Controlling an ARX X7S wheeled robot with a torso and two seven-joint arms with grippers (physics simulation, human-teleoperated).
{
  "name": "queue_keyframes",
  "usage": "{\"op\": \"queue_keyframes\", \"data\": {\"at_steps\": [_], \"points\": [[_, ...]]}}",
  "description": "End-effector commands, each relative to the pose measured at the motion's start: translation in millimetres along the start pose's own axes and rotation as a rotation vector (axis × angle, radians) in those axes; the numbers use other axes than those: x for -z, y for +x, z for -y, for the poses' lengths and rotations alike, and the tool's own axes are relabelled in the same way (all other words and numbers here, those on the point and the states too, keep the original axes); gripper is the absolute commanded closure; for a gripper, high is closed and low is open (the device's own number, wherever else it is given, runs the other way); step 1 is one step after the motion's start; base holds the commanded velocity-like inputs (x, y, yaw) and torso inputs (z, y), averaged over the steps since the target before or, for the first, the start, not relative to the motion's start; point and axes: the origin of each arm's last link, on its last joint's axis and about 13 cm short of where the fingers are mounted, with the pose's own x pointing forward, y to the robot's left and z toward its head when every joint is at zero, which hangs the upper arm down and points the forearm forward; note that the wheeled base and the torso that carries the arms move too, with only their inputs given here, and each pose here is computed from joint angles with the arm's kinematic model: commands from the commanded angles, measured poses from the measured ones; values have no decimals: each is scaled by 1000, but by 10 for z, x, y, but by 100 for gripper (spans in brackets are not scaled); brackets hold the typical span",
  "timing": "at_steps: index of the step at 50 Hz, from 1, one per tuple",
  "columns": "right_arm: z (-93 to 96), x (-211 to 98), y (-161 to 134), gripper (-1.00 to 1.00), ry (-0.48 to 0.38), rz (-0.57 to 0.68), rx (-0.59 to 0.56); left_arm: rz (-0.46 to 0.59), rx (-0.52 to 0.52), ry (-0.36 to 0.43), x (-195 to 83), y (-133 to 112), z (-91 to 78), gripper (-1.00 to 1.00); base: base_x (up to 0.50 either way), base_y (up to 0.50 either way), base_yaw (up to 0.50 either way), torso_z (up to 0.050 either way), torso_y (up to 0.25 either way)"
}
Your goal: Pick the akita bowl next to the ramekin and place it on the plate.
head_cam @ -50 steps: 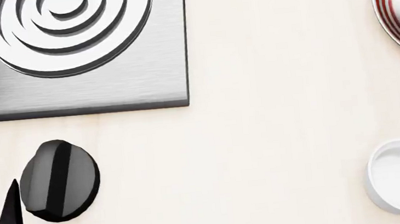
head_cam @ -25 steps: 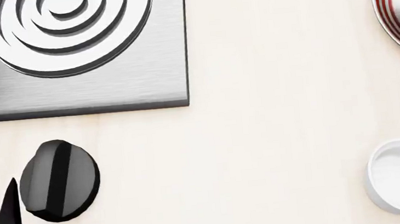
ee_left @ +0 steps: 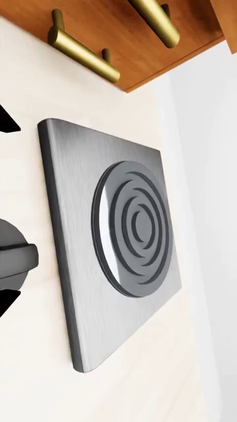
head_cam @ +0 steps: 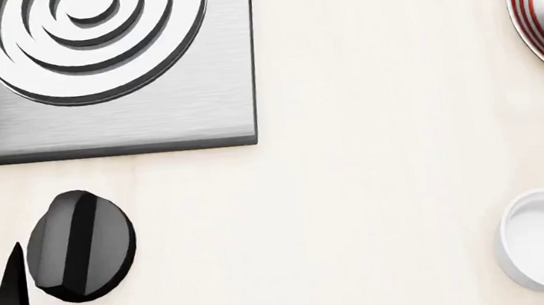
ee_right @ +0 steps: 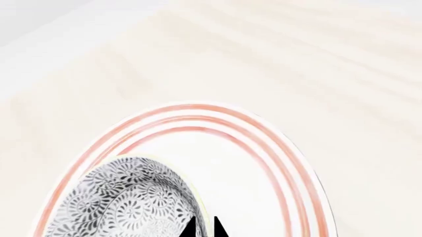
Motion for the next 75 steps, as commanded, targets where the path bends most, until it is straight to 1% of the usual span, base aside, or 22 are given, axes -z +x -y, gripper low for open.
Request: {"op": "queue_keyframes", "data": {"at_steps": [1,3,4,11,16,21,23,24,27,28,29,31,32,35,37,38,40,42,45,54,60,75], "points": [[-32,50,17,100,-13,5,-21,29,27,-25,-28,31,23,-100,0,0,0,0,0],[-30,51,19,100,-14,3,-19,29,27,-26,-30,30,23,-100,0,0,0,0,0],[-33,51,15,-100,-18,4,-21,29,27,-25,-31,29,22,-100,0,0,0,0,0],[-34,36,3,-100,-21,11,-29,30,27,-25,-35,26,22,-100,0,0,0,0,0],[-75,-43,-50,-100,-61,94,-48,28,29,-24,-28,23,27,-100,0,0,0,0,0],[-159,-157,-146,-100,-198,228,-72,28,27,-23,-25,20,25,-100,0,0,0,0,0],[-196,-204,-196,-100,-221,271,-88,27,28,-22,-21,20,26,-100,0,0,0,0,0],[-227,-243,-244,-100,-286,320,-96,26,28,-23,-22,19,26,-100,0,0,0,0,0],[-272,-283,-325,-100,-337,370,-108,26,27,-23,-19,16,26,-100,0,0,0,0,0],[-297,-308,-379,-100,-402,418,-101,26,26,-23,-20,15,23,-100,0,0,0,0,0],[-296,-308,-382,-100,-402,418,-101,26,26,-23,-20,15,23,-100,0,0,0,0,0],[-319,-327,-454,-100,-466,467,-87,27,23,-23,-21,14,20,-100,0,0,0,0,0],[-328,-328,-482,-100,-476,487,-91,26,23,-24,-19,13,20,-100,0,0,0,0,0],[-331,-302,-537,-100,-482,501,-87,26,23,-24,-19,15,21,-100,0,0,0,0,0],[-317,-290,-567,-100,-441,514,-90,27,22,-24,-24,14,20,-100,0,0,0,0,0],[-298,-265,-586,-100,-463,537,-81,27,22,-24,-24,14,20,-100,0,0,0,0,0],[-283,-246,-603,-100,-447,541,-91,27,22,-23,-24,14,20,-100,0,0,0,0,0],[-259,-220,-647,-100,-463,591,-103,26,20,-23,-22,19,20,-100,0,0,0,0,0],[-240,-190,-693,-100,-440,593,-128,26,22,-24,-23,18,24,-100,0,0,0,0,0],[-118,-23,-871,-100,-481,662,-165,29,21,-22,-38,19,27,-100,0,0,0,0,0],[-41,125,-935,-100,-477,677,-183,29,22,-20,-37,17,32,-100,0,0,0,0,0],[39,412,-1106,-100,-517,796,-222,29,16,-21,-31,13,23,-100,0,0,0,0,0]]}}
